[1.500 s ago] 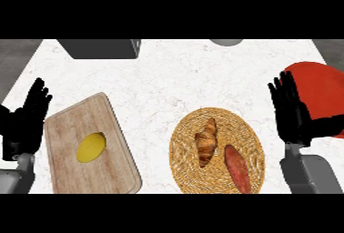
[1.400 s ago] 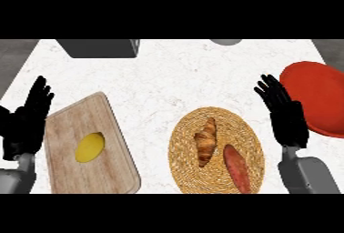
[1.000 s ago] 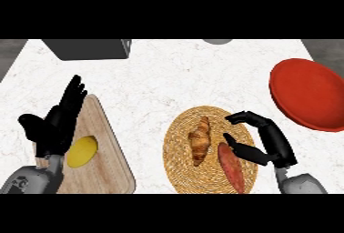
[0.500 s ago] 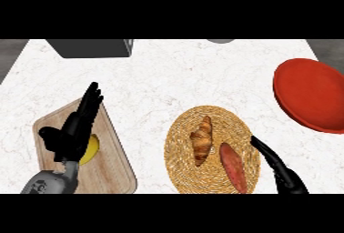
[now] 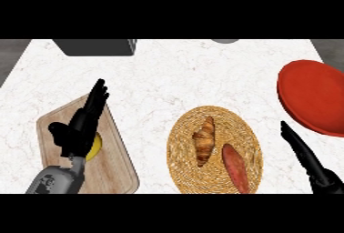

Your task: Pick the sweet potato from the placemat and place it in the bowl

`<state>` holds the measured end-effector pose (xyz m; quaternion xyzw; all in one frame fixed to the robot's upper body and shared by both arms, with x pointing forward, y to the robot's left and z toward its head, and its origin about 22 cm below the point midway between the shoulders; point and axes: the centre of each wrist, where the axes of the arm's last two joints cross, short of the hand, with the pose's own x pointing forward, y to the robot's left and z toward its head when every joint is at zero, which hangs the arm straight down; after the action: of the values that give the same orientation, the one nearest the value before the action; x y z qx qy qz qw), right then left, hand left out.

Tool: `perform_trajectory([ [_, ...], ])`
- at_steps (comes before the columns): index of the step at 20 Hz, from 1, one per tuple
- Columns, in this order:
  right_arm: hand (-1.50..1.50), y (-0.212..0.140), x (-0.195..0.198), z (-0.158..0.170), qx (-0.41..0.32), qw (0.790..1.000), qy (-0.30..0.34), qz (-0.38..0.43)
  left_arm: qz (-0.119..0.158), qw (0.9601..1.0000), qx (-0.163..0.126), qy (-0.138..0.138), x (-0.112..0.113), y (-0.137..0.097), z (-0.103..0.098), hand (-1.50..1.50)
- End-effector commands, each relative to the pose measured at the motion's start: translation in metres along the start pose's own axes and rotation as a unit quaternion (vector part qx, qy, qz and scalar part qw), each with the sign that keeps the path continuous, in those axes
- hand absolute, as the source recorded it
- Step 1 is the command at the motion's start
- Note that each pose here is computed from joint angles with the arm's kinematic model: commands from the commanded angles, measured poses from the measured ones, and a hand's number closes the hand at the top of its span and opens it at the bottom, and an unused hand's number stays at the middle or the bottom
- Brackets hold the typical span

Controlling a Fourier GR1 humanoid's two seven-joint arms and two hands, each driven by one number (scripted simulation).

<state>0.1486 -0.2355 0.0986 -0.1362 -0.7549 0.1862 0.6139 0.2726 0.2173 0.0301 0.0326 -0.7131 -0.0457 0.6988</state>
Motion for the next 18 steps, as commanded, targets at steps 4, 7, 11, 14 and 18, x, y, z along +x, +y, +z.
perform_trajectory([
  [4, -1.50, -0.016, 0.021, -0.013, 0.076, 0.989, 0.113, 0.057, 0.004, 0.9999, -0.008, 0.005, 0.008, 0.001, -0.004, 0.00],
  [7, -1.50, -0.003, 0.017, -0.028, 0.099, 0.981, 0.151, 0.070, -0.004, 0.9999, -0.014, 0.000, 0.005, 0.010, 0.008, 0.00],
  [11, -1.50, -0.005, -0.016, -0.021, 0.138, 0.971, 0.181, 0.075, 0.000, 1.0000, 0.002, -0.004, 0.002, -0.012, -0.006, 0.00],
  [14, -1.50, 0.018, -0.009, -0.025, 0.142, 0.971, 0.182, 0.071, -0.011, 0.9999, -0.010, -0.006, -0.005, -0.001, 0.014, 0.00],
  [18, -1.50, 0.016, -0.025, -0.020, 0.149, 0.972, 0.169, 0.058, 0.003, 1.0000, 0.001, 0.001, -0.004, 0.017, -0.002, 0.00],
])
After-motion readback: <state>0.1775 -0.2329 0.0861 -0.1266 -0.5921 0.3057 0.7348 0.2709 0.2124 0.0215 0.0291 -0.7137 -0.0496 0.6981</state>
